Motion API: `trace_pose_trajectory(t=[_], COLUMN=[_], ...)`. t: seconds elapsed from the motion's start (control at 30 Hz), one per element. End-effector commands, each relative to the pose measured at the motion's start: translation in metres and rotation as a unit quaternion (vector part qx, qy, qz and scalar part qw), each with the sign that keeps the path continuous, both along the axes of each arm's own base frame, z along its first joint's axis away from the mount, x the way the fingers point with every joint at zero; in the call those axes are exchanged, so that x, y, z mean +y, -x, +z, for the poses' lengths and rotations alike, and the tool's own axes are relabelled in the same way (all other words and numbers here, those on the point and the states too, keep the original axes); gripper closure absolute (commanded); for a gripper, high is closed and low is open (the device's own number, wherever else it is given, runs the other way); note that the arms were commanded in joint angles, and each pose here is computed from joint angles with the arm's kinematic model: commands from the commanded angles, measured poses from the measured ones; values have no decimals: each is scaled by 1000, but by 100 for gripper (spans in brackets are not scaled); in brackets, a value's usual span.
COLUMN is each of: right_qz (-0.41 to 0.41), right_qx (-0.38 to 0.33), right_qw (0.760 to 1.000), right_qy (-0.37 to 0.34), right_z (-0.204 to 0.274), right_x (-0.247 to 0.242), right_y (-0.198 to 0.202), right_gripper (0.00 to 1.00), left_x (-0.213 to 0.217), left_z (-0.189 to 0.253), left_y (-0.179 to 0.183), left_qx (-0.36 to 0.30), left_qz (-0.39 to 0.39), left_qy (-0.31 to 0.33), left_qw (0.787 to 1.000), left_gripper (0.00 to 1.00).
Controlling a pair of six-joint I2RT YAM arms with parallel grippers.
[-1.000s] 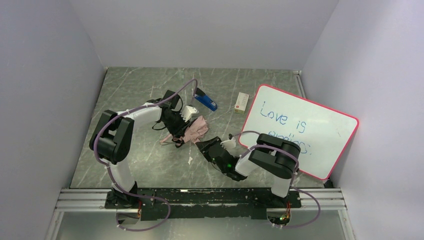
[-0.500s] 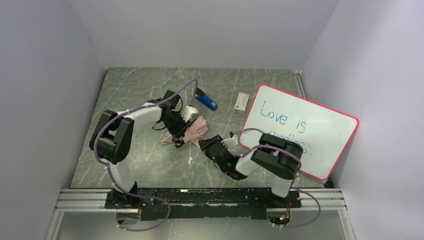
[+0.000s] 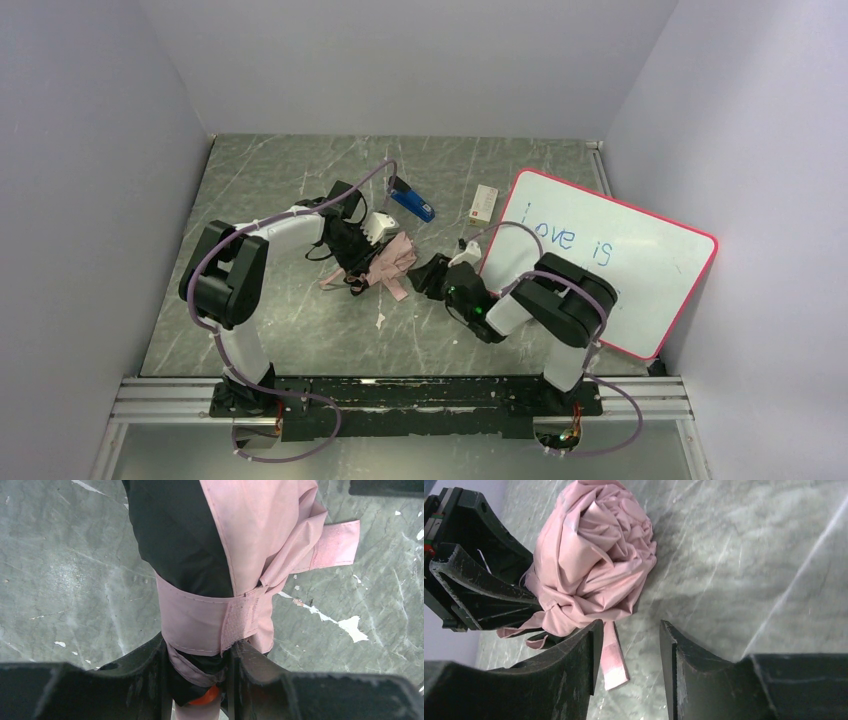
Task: Put away the umbrella
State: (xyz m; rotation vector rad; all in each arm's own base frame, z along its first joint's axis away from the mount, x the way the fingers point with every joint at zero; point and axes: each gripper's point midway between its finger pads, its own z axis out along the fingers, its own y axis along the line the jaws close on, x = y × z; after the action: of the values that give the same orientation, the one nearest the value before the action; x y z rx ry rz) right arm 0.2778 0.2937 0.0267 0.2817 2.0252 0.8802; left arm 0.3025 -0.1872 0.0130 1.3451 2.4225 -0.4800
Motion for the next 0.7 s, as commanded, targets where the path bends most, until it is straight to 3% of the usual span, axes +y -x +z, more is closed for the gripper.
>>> trace_pose_trajectory(t=[0.0, 0.13, 0.3, 0.67], right_qz=[131, 166, 152, 171], right_qx=[10, 45, 84, 121], right_qw=[991, 985, 985, 977], right_qy=[23, 18, 7, -25], right_z=[-22, -28, -33, -50], right_x=[7, 20, 23, 43], right_y=[15, 21, 34, 54], right_gripper=[51, 55, 57, 58], left_x=[46, 46, 46, 45], left_z=[-37, -37, -36, -36], left_y=[-3, -3, -3, -2], left_qx=[-16, -16, -17, -14], left_qz=[7, 7, 7, 4], left_qy=[-119, -120, -120, -121], left_qw=[993, 993, 993, 993], left_gripper=[95, 95, 95, 95])
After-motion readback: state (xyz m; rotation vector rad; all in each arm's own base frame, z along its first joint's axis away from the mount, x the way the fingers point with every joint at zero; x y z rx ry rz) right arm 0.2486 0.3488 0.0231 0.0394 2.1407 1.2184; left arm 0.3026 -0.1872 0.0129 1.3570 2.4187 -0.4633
